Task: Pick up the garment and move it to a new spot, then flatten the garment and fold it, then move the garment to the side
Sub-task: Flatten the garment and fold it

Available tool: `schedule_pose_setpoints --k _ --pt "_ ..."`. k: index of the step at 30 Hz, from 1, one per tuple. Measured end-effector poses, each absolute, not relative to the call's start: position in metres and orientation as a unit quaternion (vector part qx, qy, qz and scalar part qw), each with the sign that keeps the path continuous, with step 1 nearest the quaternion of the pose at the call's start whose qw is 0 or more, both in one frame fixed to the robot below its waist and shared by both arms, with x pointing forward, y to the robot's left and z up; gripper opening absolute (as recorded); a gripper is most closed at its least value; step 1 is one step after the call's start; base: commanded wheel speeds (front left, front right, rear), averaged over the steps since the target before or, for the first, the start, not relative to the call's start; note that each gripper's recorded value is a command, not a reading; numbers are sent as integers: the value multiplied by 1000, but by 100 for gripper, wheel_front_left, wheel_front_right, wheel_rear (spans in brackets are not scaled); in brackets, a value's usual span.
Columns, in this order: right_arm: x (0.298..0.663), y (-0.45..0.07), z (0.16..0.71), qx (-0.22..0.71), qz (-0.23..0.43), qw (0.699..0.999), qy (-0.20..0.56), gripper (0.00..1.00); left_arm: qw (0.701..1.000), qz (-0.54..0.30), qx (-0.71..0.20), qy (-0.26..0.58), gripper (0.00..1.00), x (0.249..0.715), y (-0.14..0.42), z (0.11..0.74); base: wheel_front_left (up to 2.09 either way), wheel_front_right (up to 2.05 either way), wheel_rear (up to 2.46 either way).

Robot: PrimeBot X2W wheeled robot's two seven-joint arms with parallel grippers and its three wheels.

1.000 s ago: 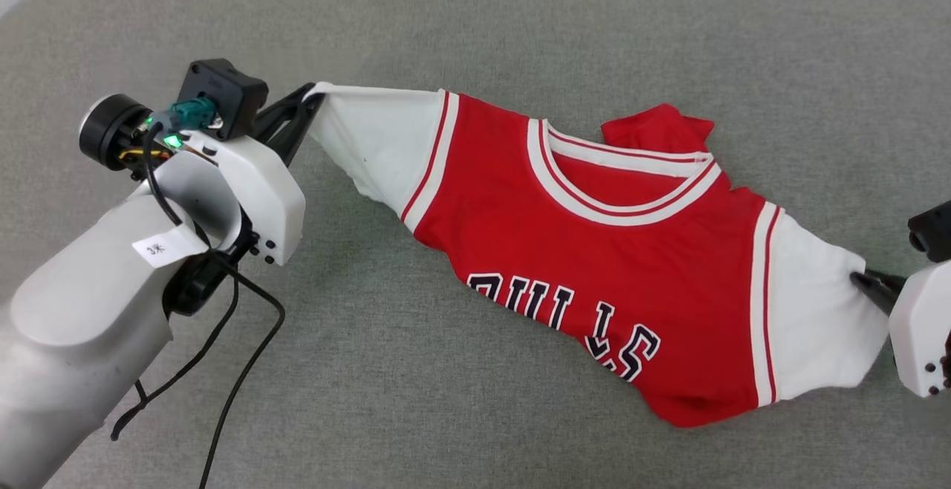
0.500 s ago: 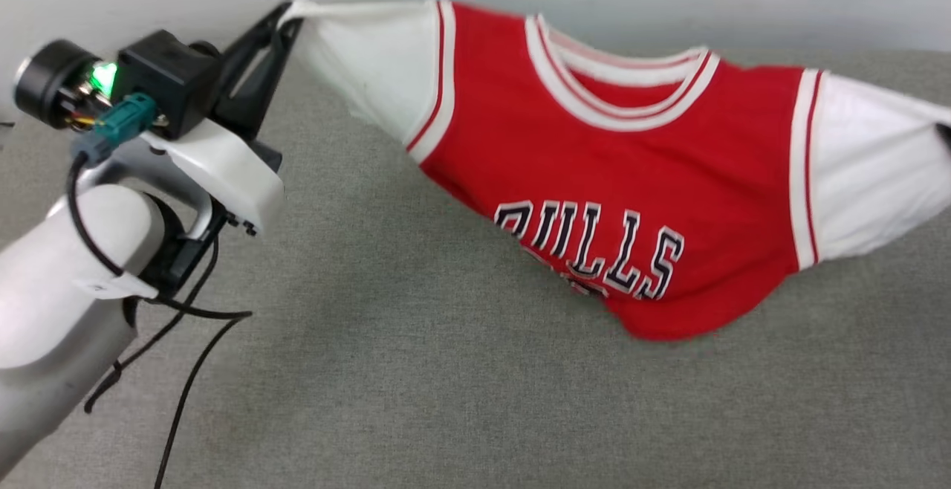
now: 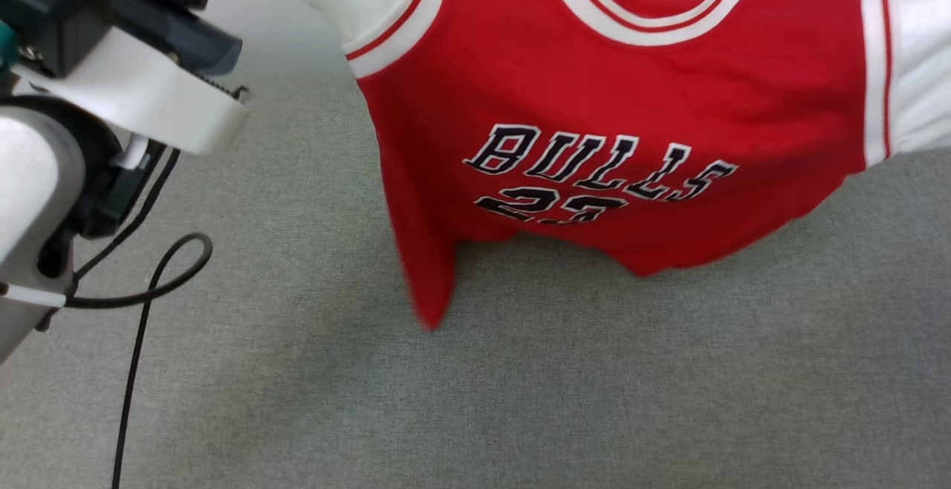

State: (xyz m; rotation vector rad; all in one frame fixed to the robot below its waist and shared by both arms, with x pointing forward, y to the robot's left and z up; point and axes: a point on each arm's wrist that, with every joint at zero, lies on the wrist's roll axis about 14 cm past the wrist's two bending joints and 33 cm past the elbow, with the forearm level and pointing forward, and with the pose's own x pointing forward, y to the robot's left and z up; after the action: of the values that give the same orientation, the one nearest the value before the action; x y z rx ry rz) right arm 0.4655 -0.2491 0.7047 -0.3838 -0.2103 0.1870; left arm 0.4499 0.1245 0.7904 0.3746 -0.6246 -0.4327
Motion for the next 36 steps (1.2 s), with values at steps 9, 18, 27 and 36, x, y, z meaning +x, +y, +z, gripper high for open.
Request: schedule_pose_setpoints --k 9,18,27,36 --pt "481 -244 753 -200 84 964 -157 0 895 -229 185 -335 0 457 105 821 0 0 0" --pt "537 -235 772 -230 82 954 -172 0 901 -225 164 -333 0 514 104 828 0 0 0" --pt "616 -224 786 -269 66 942 -189 0 908 -208 145 -334 0 593 104 827 0 0 0" --pt "677 -212 794 -279 54 936 -207 0 923 -170 108 -327 0 662 126 818 0 0 0"
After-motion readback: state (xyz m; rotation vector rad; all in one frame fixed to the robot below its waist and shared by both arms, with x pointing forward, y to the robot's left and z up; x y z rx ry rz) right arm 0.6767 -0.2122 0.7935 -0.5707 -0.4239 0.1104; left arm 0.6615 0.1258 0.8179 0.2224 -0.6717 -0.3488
